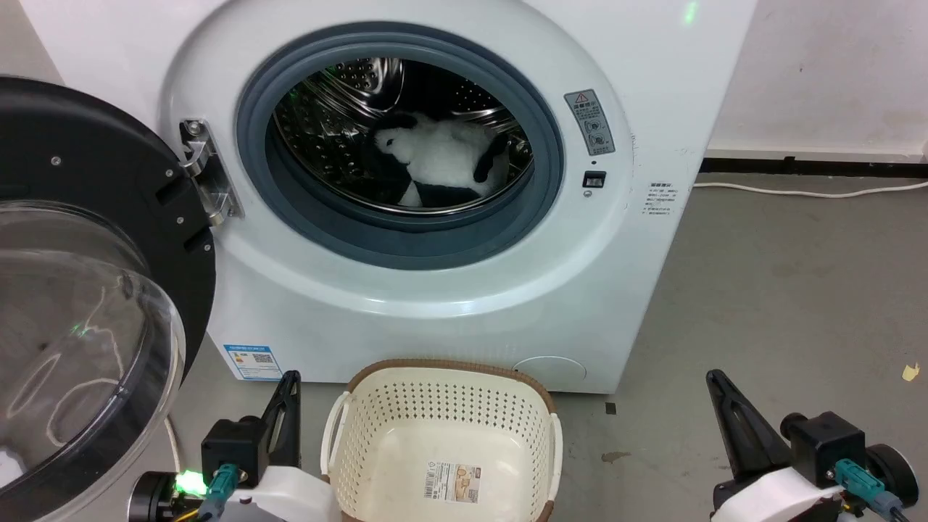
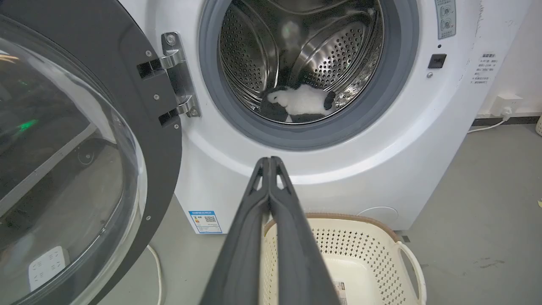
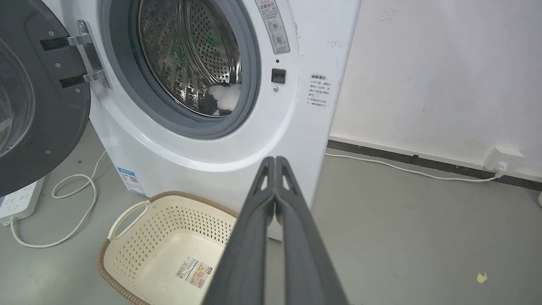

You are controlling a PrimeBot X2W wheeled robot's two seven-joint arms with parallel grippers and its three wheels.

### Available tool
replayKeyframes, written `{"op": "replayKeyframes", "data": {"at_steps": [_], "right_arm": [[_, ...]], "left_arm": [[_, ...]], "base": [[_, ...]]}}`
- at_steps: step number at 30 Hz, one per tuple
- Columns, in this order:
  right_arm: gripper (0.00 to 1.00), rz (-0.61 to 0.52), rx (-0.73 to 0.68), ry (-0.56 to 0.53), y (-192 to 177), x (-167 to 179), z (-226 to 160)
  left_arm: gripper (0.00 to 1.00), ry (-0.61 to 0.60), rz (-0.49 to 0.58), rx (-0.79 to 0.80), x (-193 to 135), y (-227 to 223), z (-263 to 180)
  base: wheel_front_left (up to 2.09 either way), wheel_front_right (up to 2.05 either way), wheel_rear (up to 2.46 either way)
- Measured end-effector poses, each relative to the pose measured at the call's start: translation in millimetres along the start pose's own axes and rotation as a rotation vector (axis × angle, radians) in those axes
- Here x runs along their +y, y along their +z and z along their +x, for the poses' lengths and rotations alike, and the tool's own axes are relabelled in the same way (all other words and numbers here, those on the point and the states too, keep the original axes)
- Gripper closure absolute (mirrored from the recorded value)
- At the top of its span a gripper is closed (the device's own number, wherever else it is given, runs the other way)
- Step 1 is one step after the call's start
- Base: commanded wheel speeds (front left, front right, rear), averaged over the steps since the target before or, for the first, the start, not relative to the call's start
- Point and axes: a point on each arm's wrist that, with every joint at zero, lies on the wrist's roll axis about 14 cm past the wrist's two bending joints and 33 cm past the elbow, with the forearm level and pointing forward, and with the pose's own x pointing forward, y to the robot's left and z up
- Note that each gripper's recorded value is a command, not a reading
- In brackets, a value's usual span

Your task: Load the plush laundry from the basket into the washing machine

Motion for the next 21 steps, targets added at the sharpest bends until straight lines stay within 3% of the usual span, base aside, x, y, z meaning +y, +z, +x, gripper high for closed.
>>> {"op": "replayKeyframes", "data": {"at_steps": [21], "right_arm": [[1.0, -0.003, 0.023, 0.003, -0.3, 0.9, 1.5]], "left_arm": [[1.0, 0.014, 0.019, 0.003, 5.7, 6.4, 1.4]], "base": [[0.0, 0.0, 0.0]]}}
